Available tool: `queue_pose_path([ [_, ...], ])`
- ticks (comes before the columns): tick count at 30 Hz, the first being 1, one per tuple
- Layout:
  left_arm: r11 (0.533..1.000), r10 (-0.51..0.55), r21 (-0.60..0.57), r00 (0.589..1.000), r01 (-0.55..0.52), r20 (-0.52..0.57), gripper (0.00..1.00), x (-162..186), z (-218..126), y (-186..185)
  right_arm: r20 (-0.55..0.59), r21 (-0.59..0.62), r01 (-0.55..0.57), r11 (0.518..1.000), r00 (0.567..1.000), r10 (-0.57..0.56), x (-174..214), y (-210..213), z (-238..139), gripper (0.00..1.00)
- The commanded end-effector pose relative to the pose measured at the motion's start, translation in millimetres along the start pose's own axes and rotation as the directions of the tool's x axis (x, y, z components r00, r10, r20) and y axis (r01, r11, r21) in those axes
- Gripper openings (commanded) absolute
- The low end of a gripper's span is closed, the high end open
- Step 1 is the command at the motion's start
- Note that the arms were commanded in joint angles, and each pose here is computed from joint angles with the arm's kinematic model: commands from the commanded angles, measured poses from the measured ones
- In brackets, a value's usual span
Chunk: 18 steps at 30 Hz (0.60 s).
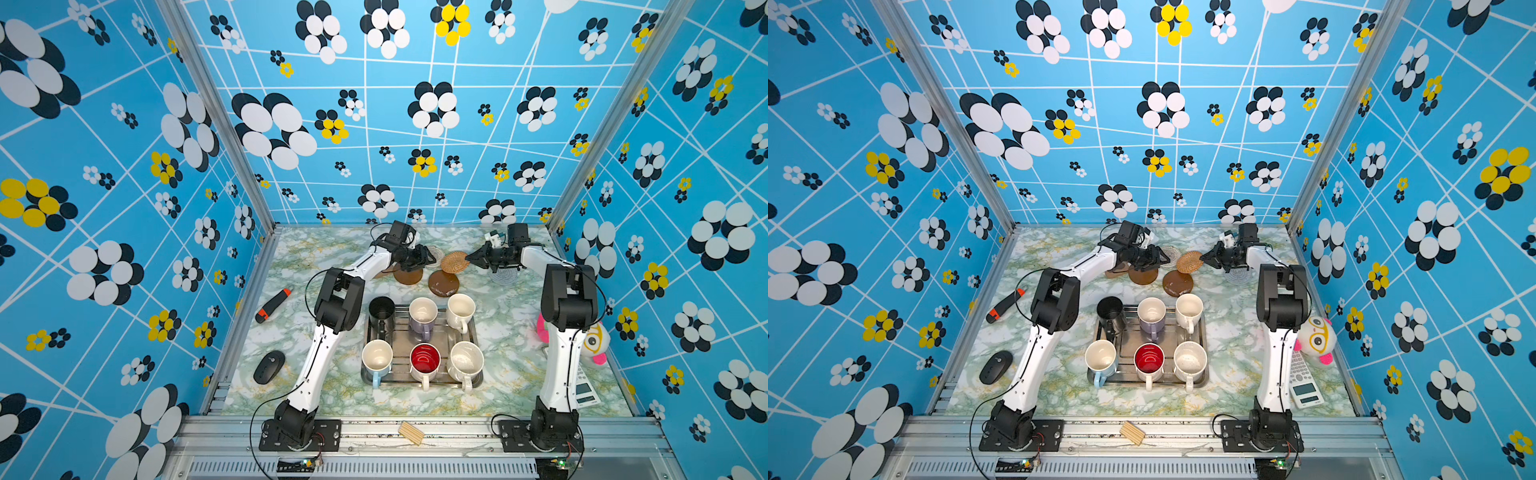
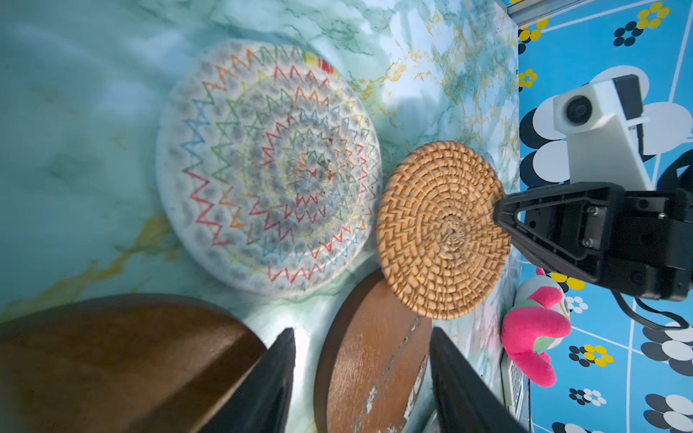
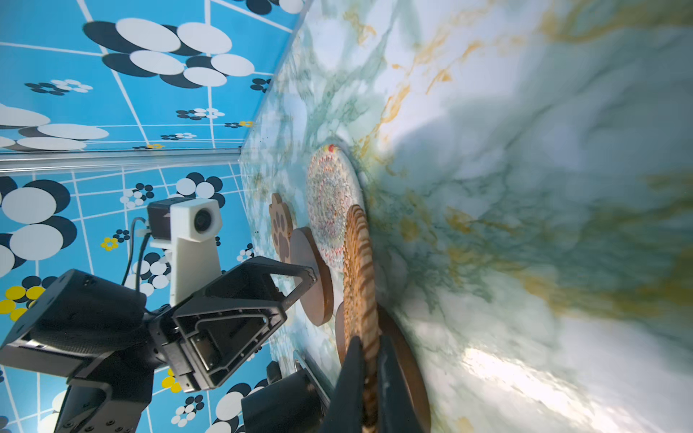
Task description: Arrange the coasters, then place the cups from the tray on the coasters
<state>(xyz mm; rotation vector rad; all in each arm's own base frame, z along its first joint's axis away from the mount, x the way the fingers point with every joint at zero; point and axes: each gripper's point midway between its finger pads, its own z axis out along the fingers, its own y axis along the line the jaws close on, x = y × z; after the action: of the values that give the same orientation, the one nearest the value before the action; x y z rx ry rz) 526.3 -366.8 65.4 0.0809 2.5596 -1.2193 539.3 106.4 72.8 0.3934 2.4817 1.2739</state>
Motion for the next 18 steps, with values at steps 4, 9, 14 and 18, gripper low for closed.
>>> queue_pose_path([
  [4,0.999,0.050,-0.006,0.999,-0.050,0.019,0.59,-6,-11,-15,0.074,-0.024,0.023,0.999,0.997,-0.021,-12,15,-35,0.00],
  [9,0.998,0.064,-0.013,0.998,-0.064,0.024,0.59,-7,-15,-18,0.094,0.008,-0.001,1.000,0.996,0.000,-5,-1,-57,0.00],
  [14,0.997,0.072,-0.022,0.997,-0.072,0.030,0.59,-6,-18,-20,0.093,0.106,-0.010,0.994,0.996,0.001,3,-21,-73,0.00],
  [18,0.997,0.068,-0.027,0.997,-0.067,0.026,0.59,-5,-18,-18,0.090,0.148,-0.024,0.989,0.996,0.011,8,-29,-74,0.00],
])
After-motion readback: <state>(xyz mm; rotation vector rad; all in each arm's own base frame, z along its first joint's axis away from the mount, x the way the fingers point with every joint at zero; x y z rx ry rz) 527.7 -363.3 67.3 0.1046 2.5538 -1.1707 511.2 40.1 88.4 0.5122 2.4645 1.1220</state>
